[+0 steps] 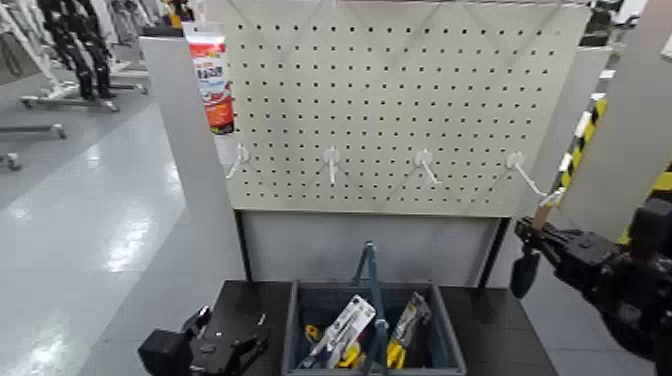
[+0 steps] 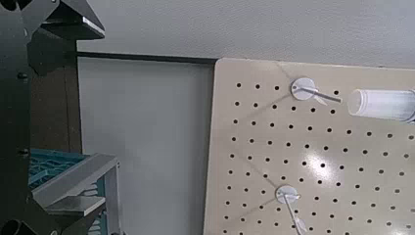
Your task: Put the tool with the wooden handle into the crate.
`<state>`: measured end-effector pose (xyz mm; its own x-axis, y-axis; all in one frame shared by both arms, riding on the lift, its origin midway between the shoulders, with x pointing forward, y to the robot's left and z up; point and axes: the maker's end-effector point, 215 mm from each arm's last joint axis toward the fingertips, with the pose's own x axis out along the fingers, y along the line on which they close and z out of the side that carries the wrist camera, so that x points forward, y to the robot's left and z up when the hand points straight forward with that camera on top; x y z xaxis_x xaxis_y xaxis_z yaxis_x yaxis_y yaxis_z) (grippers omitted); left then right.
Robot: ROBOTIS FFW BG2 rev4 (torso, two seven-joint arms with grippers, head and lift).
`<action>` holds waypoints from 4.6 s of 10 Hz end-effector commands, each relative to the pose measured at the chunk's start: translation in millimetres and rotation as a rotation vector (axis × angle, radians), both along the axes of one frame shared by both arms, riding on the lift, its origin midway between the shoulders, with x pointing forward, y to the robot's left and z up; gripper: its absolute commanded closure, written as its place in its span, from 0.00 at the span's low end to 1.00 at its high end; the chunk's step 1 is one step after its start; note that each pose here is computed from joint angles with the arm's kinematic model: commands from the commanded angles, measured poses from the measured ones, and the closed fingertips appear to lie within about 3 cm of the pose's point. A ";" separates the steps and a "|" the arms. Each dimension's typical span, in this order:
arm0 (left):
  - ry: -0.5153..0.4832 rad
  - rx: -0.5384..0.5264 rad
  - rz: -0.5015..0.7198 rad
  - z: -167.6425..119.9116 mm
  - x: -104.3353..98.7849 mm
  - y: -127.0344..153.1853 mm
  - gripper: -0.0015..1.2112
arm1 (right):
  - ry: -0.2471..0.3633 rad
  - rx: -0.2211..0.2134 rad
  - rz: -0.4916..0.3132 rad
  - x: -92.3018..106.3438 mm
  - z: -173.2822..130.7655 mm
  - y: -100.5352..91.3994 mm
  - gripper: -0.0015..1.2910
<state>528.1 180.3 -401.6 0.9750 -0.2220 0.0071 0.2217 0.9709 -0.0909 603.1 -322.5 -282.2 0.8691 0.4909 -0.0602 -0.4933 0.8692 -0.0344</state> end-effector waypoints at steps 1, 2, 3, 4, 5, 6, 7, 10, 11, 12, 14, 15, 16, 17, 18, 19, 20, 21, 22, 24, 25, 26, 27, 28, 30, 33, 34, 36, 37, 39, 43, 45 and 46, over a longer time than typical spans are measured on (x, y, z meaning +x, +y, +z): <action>0.000 0.000 -0.002 0.2 0.3 -1.1 0.09 | -0.032 0.079 0.018 -19.6 15.8 15.8 0.86; 0.000 0.000 -0.001 0.3 0.5 -0.2 0.09 | -0.046 0.117 0.030 -25.9 22.2 24.7 0.86; 0.002 0.000 -0.001 -0.5 -0.2 -0.2 0.09 | -0.059 0.145 0.043 -30.7 27.9 33.6 0.86; 0.002 0.000 -0.001 -0.5 -0.2 -0.2 0.09 | -0.073 0.168 0.052 -35.2 33.4 40.3 0.86; 0.001 0.000 0.001 -0.4 0.0 0.6 0.09 | -0.083 0.194 0.060 -39.1 37.0 45.4 0.86; 0.003 0.001 0.002 -1.2 -0.5 1.5 0.09 | -0.090 0.220 0.066 -42.4 40.1 49.7 0.86; 0.001 0.000 0.001 -0.8 -0.6 0.7 0.09 | -0.103 0.260 0.071 -44.7 43.9 53.9 0.86; 0.001 0.000 0.001 -0.8 -0.6 0.7 0.09 | -0.126 0.373 0.077 -45.3 39.7 72.6 0.86; 0.002 -0.001 0.001 -0.8 -0.6 0.8 0.09 | -0.117 0.410 0.080 -44.5 32.0 80.1 0.86; 0.002 -0.001 0.001 -0.8 -0.6 0.8 0.09 | -0.103 0.458 0.094 -43.8 23.0 94.0 0.86; 0.000 -0.001 0.001 -0.3 -0.6 0.8 0.09 | -0.061 0.533 0.113 -42.7 1.8 118.2 0.86; 0.000 -0.003 0.003 -0.1 -0.4 1.2 0.09 | -0.033 0.563 0.120 -42.5 -10.0 128.8 0.86; 0.000 -0.003 0.003 -0.1 -0.4 1.2 0.09 | -0.007 0.592 0.128 -42.8 -21.0 139.7 0.86; 0.000 -0.003 0.003 -0.1 -0.4 1.2 0.09 | 0.018 0.600 0.120 -41.8 -31.7 145.0 0.86; 0.000 -0.003 0.003 -0.1 -0.4 1.2 0.09 | 0.067 0.612 0.119 -41.3 -46.6 155.2 0.86; 0.000 -0.003 0.003 -0.1 -0.4 1.2 0.09 | 0.106 0.610 0.118 -40.7 -58.3 164.5 0.86; 0.000 -0.003 0.003 -0.1 -0.4 1.2 0.09 | 0.131 0.612 0.117 -40.5 -66.1 172.4 0.86; 0.000 -0.004 0.003 -0.1 -0.4 1.4 0.09 | 0.151 0.610 0.121 -39.7 -69.3 179.5 0.86; 0.000 -0.004 0.003 -0.1 -0.4 1.4 0.09 | 0.169 0.609 0.127 -40.3 -72.5 184.6 0.86; 0.000 -0.005 0.005 0.0 -0.3 2.4 0.09 | 0.206 0.602 0.133 -40.9 -77.8 189.9 0.85; 0.000 -0.007 0.006 0.0 -0.2 2.5 0.09 | 0.213 0.599 0.138 -41.4 -77.6 191.5 0.79; 0.002 -0.007 0.006 -0.8 -0.8 2.5 0.09 | 0.228 0.593 0.141 -41.8 -78.2 191.7 0.72; 0.002 -0.008 0.006 -0.7 -0.8 2.6 0.09 | 0.235 0.587 0.137 -41.6 -78.4 188.7 0.47; 0.002 -0.008 0.006 -0.7 -0.8 2.6 0.09 | 0.237 0.573 0.134 -41.3 -77.0 185.2 0.21; 0.002 -0.008 0.006 -0.7 -0.8 2.6 0.09 | 0.225 0.538 0.119 -39.1 -71.9 176.3 0.06; 0.004 -0.008 0.004 -1.3 -0.5 1.8 0.09 | 0.205 0.516 0.102 -38.0 -65.5 166.9 0.06; 0.005 -0.008 0.003 -1.8 -0.7 0.8 0.09 | 0.191 0.512 0.090 -37.7 -62.1 160.9 0.06; 0.005 -0.008 0.001 -1.6 -0.2 -0.1 0.09 | 0.150 0.503 0.056 -38.1 -53.1 148.0 0.08; 0.007 -0.007 0.001 -2.1 -0.2 -0.3 0.09 | 0.133 0.488 0.019 -38.9 -49.8 138.9 0.09; 0.007 -0.007 0.001 -2.1 -0.2 0.3 0.09 | 0.102 0.405 -0.084 -42.6 -47.1 119.5 0.09; 0.007 -0.005 0.000 -2.0 -1.1 1.2 0.09 | 0.032 0.208 -0.290 -65.2 -34.8 77.0 0.10; 0.008 -0.005 0.000 -2.7 -2.1 1.7 0.09 | -0.011 0.169 -0.367 -81.7 -36.2 62.6 0.11; 0.008 -0.005 0.002 -2.6 -2.0 2.5 0.09 | -0.007 0.148 -0.391 -89.1 -41.4 56.5 0.11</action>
<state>526.1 182.6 -404.4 0.9753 -0.2209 0.0005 0.2199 0.9706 -0.0977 519.4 -262.8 -321.1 0.9906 0.1371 -0.0039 -0.1357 0.9839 0.1165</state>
